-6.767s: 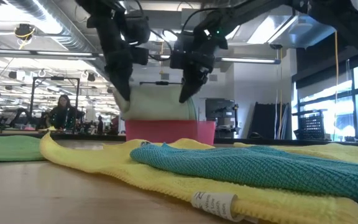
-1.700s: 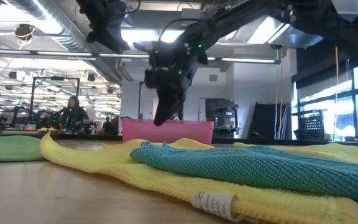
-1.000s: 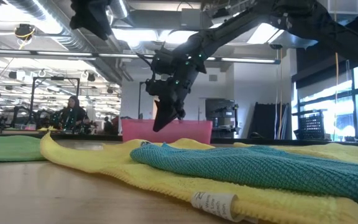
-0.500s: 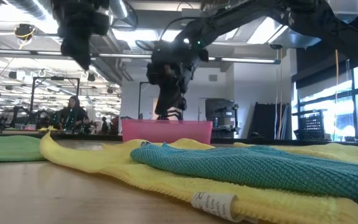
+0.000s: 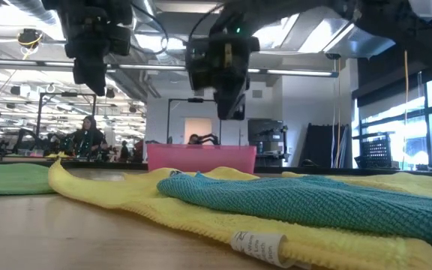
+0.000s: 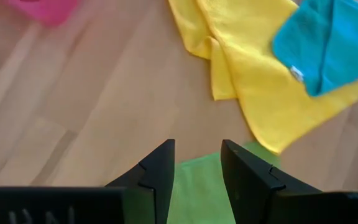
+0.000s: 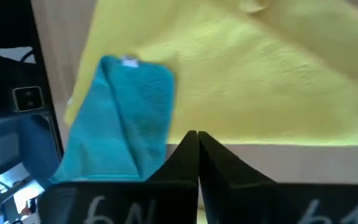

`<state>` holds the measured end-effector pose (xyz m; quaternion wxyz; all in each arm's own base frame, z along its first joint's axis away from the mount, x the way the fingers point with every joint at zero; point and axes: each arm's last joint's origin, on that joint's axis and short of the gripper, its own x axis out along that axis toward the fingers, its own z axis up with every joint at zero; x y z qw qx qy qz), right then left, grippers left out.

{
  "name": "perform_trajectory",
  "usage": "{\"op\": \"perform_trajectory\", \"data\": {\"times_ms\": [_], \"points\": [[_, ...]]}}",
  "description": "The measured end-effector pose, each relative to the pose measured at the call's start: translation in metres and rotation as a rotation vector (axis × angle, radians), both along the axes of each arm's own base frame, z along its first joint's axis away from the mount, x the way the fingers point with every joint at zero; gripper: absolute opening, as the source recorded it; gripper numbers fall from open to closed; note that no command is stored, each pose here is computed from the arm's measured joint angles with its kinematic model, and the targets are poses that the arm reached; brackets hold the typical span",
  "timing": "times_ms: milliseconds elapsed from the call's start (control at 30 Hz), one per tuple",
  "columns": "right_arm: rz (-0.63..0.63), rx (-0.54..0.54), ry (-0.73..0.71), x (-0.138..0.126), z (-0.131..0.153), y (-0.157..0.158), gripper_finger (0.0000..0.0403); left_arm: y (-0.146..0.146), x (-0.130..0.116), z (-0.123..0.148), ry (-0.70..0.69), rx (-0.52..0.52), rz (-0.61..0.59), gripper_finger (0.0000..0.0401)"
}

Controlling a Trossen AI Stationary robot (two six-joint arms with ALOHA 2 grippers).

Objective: Fold microfiber towels
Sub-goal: Fold the left yellow microfiber cloth

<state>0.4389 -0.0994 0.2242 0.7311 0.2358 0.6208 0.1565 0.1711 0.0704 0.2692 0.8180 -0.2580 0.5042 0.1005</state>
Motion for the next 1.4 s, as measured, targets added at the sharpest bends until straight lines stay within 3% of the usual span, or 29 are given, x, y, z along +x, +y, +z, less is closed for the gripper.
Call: {"op": "perform_trajectory", "data": {"times_ms": [167, 433, 667, 900, 1167, 1400], "points": [[-0.014, -0.047, 0.018, -0.019, 0.012, 0.015, 0.0002, -0.002, 0.0, -0.001, -0.001, -0.016, -0.022, 0.0122], [-0.159, -0.056, -0.053, -0.078, 0.012, 0.029, 0.0002, -0.007, 0.007, -0.002, -0.021, -0.141, 0.202, 0.0122], [-0.281, -0.031, -0.15, -0.136, 0.023, 0.057, 0.0006, -0.025, 0.019, -0.02, -0.032, -0.383, 0.389, 0.0122], [-0.325, -0.195, -0.345, -0.18, 0.042, 0.085, 0.0003, -0.056, 0.031, -0.039, -0.02, -0.469, 0.51, 0.0135], [-0.295, -0.271, -0.423, -0.212, 0.044, 0.091, 0.0011, -0.103, 0.046, -0.063, 0.106, -0.474, 0.564, 0.0159], [-0.279, -0.278, -0.481, -0.213, 0.048, 0.091, 0.0009, -0.123, 0.059, -0.087, 0.183, -0.454, 0.598, 0.0165]]}}
